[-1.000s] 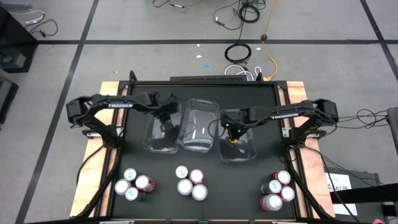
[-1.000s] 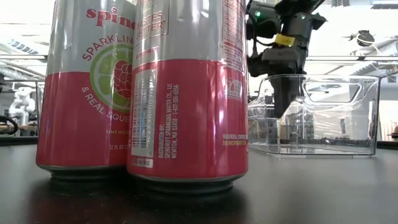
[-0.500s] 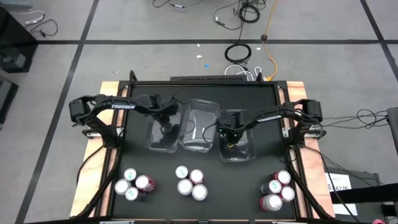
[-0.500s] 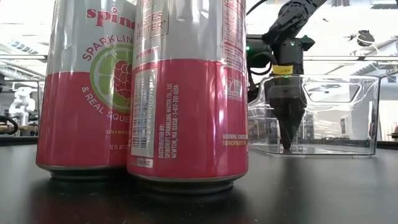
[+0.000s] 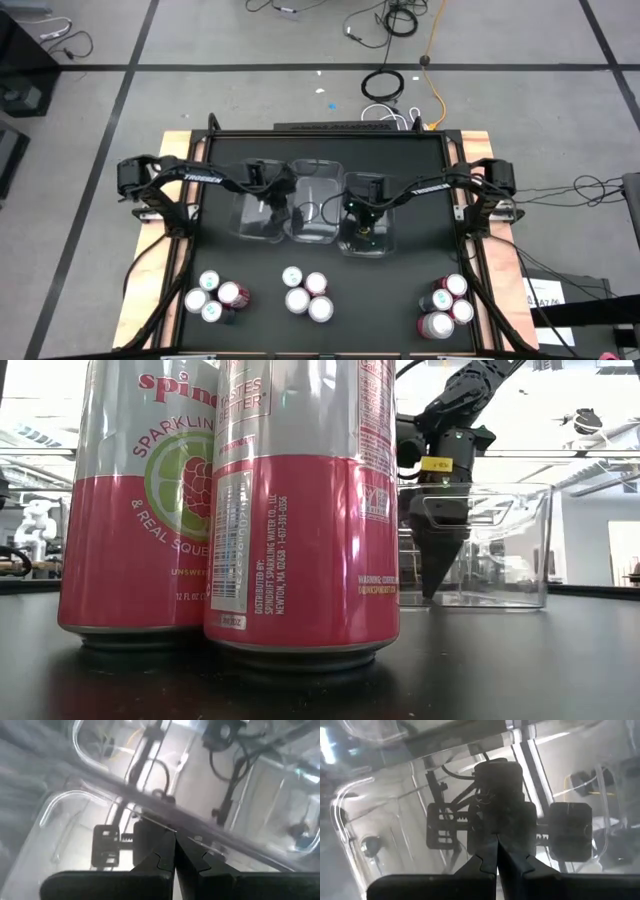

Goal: Sort soda cans
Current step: Adjust the transparent bins, then put the bottom center red soda can into the right transparent bin

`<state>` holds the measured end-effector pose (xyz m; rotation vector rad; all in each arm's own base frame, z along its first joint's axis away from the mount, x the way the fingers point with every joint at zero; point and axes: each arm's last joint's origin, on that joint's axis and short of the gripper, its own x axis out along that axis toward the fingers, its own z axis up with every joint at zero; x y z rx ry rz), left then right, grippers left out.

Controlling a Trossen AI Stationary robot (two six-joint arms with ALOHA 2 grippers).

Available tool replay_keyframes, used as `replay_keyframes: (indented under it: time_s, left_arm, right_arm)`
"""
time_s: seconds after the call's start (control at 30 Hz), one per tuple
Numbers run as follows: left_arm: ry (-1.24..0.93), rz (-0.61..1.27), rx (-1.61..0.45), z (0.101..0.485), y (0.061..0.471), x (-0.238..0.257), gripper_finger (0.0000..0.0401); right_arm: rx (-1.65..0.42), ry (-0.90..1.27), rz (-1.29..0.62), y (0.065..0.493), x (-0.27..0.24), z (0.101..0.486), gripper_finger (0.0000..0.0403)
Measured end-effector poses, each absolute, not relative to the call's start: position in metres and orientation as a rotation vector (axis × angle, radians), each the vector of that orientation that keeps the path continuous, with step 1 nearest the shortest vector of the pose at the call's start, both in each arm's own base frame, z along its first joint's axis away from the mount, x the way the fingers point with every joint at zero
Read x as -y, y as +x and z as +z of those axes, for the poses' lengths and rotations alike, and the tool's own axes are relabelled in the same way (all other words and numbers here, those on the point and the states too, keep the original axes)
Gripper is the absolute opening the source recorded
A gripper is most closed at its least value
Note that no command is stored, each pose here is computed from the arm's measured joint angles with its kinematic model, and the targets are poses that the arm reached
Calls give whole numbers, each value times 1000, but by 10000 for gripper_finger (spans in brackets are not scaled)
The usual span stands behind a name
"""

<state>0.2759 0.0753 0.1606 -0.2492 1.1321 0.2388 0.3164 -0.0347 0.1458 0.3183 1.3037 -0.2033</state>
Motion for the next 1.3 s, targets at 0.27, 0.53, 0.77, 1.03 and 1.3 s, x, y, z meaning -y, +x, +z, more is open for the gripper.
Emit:
replay_keyframes:
  time_s: [0.27, 0.53, 0.77, 1.03, 1.3]
  left_arm:
    - [-303, 219, -1001, 167, 289, -69, 11]
    - [-344, 209, -989, 173, 295, -61, 11]
    - [-336, 180, -978, 178, 300, -52, 11]
    - [-343, 213, -1028, 176, 296, -52, 11]
    - [-356, 238, -1048, 179, 290, -58, 11]
  right_arm:
    - [-1226, 204, -132, 333, 43, 166, 0]
    - [-1252, 150, -100, 332, 49, 171, 0]
    - [-1256, 62, -35, 332, 49, 171, 0]
    - [-1245, 113, -76, 333, 49, 172, 0]
    - [-1347, 190, -128, 329, 51, 187, 0]
